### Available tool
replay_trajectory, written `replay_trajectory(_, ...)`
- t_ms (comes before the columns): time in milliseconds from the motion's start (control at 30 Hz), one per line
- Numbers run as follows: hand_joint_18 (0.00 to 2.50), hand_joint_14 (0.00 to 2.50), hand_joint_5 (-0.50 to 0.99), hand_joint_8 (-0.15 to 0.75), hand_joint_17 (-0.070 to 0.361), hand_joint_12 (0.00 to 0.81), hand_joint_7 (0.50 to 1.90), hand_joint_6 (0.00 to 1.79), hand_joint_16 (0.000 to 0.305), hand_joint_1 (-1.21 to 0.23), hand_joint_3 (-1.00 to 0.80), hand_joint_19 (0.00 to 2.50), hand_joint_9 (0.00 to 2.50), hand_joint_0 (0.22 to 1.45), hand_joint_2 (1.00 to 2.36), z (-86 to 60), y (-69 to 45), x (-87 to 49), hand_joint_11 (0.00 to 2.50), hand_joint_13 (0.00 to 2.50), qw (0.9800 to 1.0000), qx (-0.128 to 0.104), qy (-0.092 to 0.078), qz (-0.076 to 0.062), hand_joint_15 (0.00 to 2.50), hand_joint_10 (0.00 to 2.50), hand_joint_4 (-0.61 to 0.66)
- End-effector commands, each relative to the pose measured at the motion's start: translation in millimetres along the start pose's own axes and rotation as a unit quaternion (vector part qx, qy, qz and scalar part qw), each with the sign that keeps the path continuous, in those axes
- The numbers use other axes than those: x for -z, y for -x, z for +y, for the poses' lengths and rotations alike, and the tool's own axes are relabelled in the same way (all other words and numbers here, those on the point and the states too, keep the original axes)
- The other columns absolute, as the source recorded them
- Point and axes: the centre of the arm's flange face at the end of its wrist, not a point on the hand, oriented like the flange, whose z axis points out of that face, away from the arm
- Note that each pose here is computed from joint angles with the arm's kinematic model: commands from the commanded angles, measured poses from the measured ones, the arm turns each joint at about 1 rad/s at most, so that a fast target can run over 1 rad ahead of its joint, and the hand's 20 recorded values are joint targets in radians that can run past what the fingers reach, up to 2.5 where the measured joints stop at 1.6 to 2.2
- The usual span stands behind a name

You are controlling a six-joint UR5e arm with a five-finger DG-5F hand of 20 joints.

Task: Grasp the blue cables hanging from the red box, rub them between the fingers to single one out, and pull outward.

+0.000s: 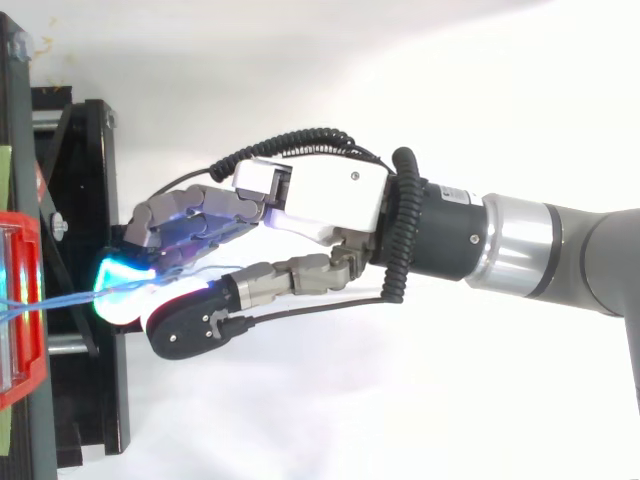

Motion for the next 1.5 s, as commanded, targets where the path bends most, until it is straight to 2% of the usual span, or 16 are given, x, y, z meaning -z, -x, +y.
replay_trajectory(0,0.49,0.01,-0.11,0.276,0.083,0.341,0.92,0.50,0.037,-0.55,-0.47,0.21,0.78,0.60,1.00,3.4,-0.5,-1.9,0.26,0.71,1.0000,-0.001,0.003,0.000,0.32,0.01,0.34)
replay_trajectory(67,0.49,0.01,-0.11,0.277,0.083,0.340,0.94,0.50,0.037,-0.55,-0.47,0.22,0.78,0.60,1.00,8.0,-0.9,-4.3,0.26,0.71,1.0000,-0.001,0.005,0.000,0.33,0.01,0.34)
replay_trajectory(133,0.49,0.01,-0.11,0.278,0.083,0.339,0.97,0.50,0.037,-0.55,-0.46,0.22,0.78,0.60,1.00,16.2,-1.7,-7.3,0.27,0.71,1.0000,0.001,-0.003,0.003,0.33,0.01,0.33)
replay_trajectory(200,0.49,0.01,-0.10,0.278,0.083,0.339,1.01,0.50,0.037,-0.56,-0.45,0.22,0.78,0.60,1.00,16.2,-0.7,-6.9,0.26,0.71,1.0000,0.003,-0.008,0.005,0.33,0.01,0.33)
replay_trajectory(433,0.49,0.01,-0.10,0.277,0.083,0.337,1.16,0.50,0.037,-0.57,-0.40,0.24,0.77,0.62,1.01,17.5,1.5,-7.4,0.28,0.71,0.9999,-0.004,-0.008,0.010,0.34,0.01,0.26)
replay_trajectory(600,0.51,0.01,-0.09,0.275,0.085,0.339,1.22,0.50,0.038,-0.58,-0.40,0.26,0.77,0.63,1.01,26.2,3.5,-6.9,0.30,0.72,0.9999,-0.006,-0.006,0.011,0.36,0.01,0.24)
replay_trajectory(633,0.51,0.01,-0.09,0.276,0.085,0.339,1.22,0.50,0.038,-0.58,-0.40,0.25,0.77,0.62,1.01,30.0,5.4,-6.1,0.30,0.72,0.9999,-0.004,-0.007,0.010,0.35,0.01,0.24)
replay_trajectory(767,0.51,0.01,-0.09,0.275,0.086,0.341,1.23,0.50,0.038,-0.58,-0.42,0.26,0.76,0.62,1.01,28.9,7.9,-5.6,0.31,0.72,0.9999,-0.004,-0.012,0.010,0.36,0.01,0.24)
replay_trajectory(1033,0.52,0.01,-0.09,0.273,0.087,0.340,1.23,0.50,0.039,-0.58,-0.43,0.26,0.76,0.61,1.01,38.9,14.5,-11.6,0.31,0.72,1.0000,-0.005,-0.006,0.005,0.35,0.01,0.24)
replay_trajectory(1167,0.52,0.01,-0.09,0.271,0.087,0.339,1.22,0.50,0.039,-0.58,-0.44,0.27,0.76,0.61,1.00,43.4,18.2,-12.7,0.31,0.73,0.9999,-0.001,-0.016,0.004,0.36,0.01,0.25)
replay_trajectory(1300,0.53,0.01,-0.09,0.272,0.088,0.339,1.23,0.50,0.039,-0.58,-0.44,0.27,0.76,0.61,1.00,50.3,27.6,-16.2,0.31,0.73,0.9998,0.001,-0.020,0.000,0.36,0.01,0.26)
replay_trajectory(1400,0.53,0.01,-0.09,0.273,0.088,0.340,1.26,0.50,0.039,-0.58,-0.44,0.27,0.76,0.60,1.01,58.4,31.6,-18.2,0.31,0.73,0.9995,0.008,-0.029,0.004,0.36,0.01,0.24)
replay_trajectory(1467,0.53,0.01,-0.09,0.273,0.088,0.339,1.23,0.53,0.039,-0.58,-0.43,0.27,0.76,0.61,1.01,62.0,33.1,-18.3,0.31,0.73,0.9994,0.012,-0.034,0.004,0.36,0.01,0.22)
